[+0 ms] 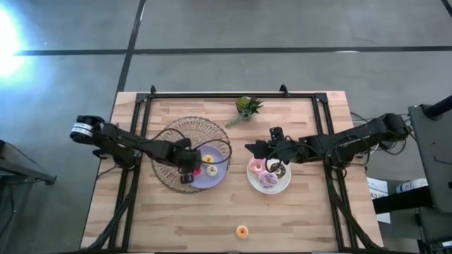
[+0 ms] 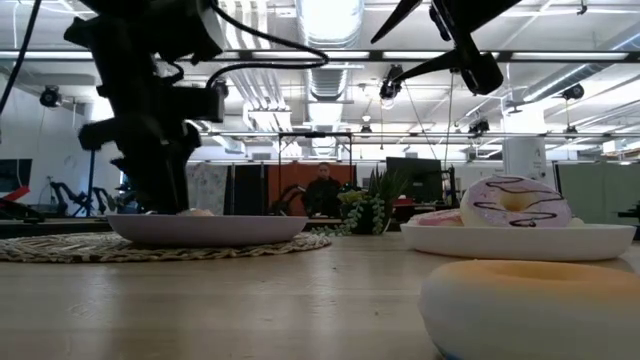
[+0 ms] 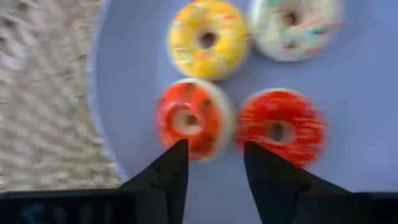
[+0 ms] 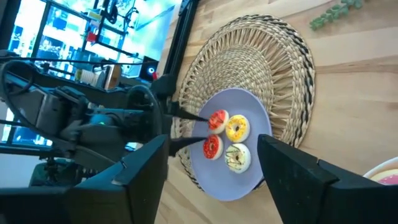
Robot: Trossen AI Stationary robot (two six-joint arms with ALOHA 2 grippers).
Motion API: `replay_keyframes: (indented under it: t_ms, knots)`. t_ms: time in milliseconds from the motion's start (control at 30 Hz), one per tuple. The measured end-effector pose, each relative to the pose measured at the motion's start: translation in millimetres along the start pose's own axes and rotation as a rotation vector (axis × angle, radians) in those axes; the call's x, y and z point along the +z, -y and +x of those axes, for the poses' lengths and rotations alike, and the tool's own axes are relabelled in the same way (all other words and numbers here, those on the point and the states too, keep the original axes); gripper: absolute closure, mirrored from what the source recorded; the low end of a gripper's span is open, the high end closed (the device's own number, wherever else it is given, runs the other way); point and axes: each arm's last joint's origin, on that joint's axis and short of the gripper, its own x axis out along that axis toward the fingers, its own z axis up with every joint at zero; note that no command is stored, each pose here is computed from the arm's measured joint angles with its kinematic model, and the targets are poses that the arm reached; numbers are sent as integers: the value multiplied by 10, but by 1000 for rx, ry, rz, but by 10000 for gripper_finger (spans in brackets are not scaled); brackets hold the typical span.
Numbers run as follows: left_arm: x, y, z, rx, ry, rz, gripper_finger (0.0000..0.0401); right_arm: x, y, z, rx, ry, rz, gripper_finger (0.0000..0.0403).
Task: Pick & Place donuts
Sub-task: Put the small orange donut on the purple plate, then put the small blue donut on the purple plate
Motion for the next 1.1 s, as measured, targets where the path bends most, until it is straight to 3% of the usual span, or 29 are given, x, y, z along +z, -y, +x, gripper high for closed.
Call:
replay_keyframes:
  t_ms: [233, 433, 667, 833, 1100]
  knots:
    - [10, -8, -218, -86, 67, -60, 262, -14, 6, 3, 5, -49, -8, 164]
    - [-48, -17, -609, -155, 208, -68, 261, -171, 20, 17, 64, -389, -195, 168]
    - [-170, -39, -955, -238, 336, -141, 261, -760, 174, 189, 31, -791, -380, 186]
    - [-216, -49, -1001, -251, 332, -186, 261, -1226, 106, 285, 30, -916, -514, 188]
    - [-253, -11, -988, -248, 307, -145, 262, -1876, -100, 258, -85, -1017, -1001, 188]
